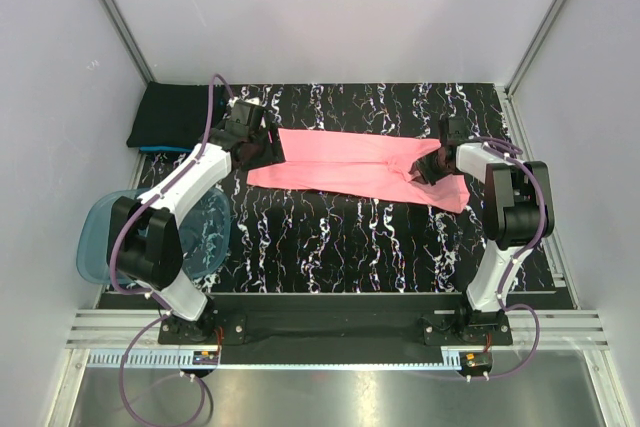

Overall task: Fold and stack the t-shirts
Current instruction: Fold the tshirt

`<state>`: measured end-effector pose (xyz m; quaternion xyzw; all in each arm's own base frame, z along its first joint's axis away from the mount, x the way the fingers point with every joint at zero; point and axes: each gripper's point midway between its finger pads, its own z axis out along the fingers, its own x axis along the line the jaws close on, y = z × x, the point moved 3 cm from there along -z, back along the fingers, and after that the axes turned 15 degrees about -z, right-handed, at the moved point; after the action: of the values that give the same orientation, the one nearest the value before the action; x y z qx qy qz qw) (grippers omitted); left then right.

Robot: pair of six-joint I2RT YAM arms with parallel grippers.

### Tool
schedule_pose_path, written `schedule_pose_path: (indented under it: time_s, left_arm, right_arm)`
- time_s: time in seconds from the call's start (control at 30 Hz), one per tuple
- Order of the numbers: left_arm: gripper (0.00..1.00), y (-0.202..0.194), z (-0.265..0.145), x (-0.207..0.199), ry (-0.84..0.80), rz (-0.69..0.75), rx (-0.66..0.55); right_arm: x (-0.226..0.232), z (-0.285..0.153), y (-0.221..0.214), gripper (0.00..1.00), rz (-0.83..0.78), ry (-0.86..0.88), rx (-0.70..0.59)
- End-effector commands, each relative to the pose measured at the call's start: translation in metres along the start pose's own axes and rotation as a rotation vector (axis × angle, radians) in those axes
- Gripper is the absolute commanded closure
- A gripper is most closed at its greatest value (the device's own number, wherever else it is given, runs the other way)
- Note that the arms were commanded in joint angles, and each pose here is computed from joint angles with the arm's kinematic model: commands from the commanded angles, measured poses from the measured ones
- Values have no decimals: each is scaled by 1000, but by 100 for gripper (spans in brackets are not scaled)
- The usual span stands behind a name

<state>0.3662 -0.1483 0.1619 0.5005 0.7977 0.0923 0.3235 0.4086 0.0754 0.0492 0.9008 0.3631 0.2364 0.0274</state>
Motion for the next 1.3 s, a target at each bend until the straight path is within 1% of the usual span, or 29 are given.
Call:
schedule_pose_path:
  time_s: [0.0,0.03,0.07,0.13,0.2,0.3,0.5,0.63,0.77,0.8,0.9,0.93,1.0,1.1,1.13,1.2,1.23,1.27]
  left_arm:
    - [34,19,-10,-13,-45,-14,-63]
    - [34,18,-9,-13,-46,-14,-63]
    - [34,18,-9,-14,-50,-16,-61]
    - [34,18,-8,-15,-52,-22,-59]
    - [34,19,-7,-16,-57,-27,-59]
    - [34,17,-5,-18,-64,-32,-49]
    - [34,15,1,-18,-61,-37,-37]
    - [34,14,4,-16,-49,-40,-34]
    - [33,16,3,-13,-31,-45,-48]
    - [33,16,3,-12,-28,-47,-51]
    - [32,15,5,-8,-5,-64,-57]
    - [32,14,7,-8,-8,-65,-57]
    - [31,10,12,-8,-19,-57,-40]
    - [30,-6,22,-10,-28,18,35]
    - [30,-12,29,-8,-10,38,58]
    - [30,-24,31,-7,7,85,93]
    - [30,-27,33,-5,16,99,101]
    - [30,-30,35,-5,19,100,107]
  right_arm:
    - [17,-10,12,73,-14,41,-63]
    - [20,-11,15,82,-21,46,-69]
    - [21,-11,16,85,-23,50,-74]
    - [26,-12,19,96,-34,58,-81]
    - [31,-14,23,99,-40,67,-84]
    - [40,-17,29,99,-48,84,-93]
    - [60,-8,35,95,-86,104,-69]
    - [69,5,33,91,-154,103,-53]
    - [76,-5,46,69,-258,72,-72]
    - [70,-8,48,59,-299,42,-72]
    - [66,-30,53,48,-368,26,-120]
    - [68,-43,55,45,-386,41,-140]
    - [59,-58,57,40,-412,16,-145]
    - [36,-73,52,39,-412,-61,-118]
    - [17,-71,49,41,-390,-97,-92]
    - [-2,-77,45,44,-346,-107,-68]
    - [-31,-73,45,49,-293,-153,-38]
    - [-44,-72,44,52,-267,-171,-29]
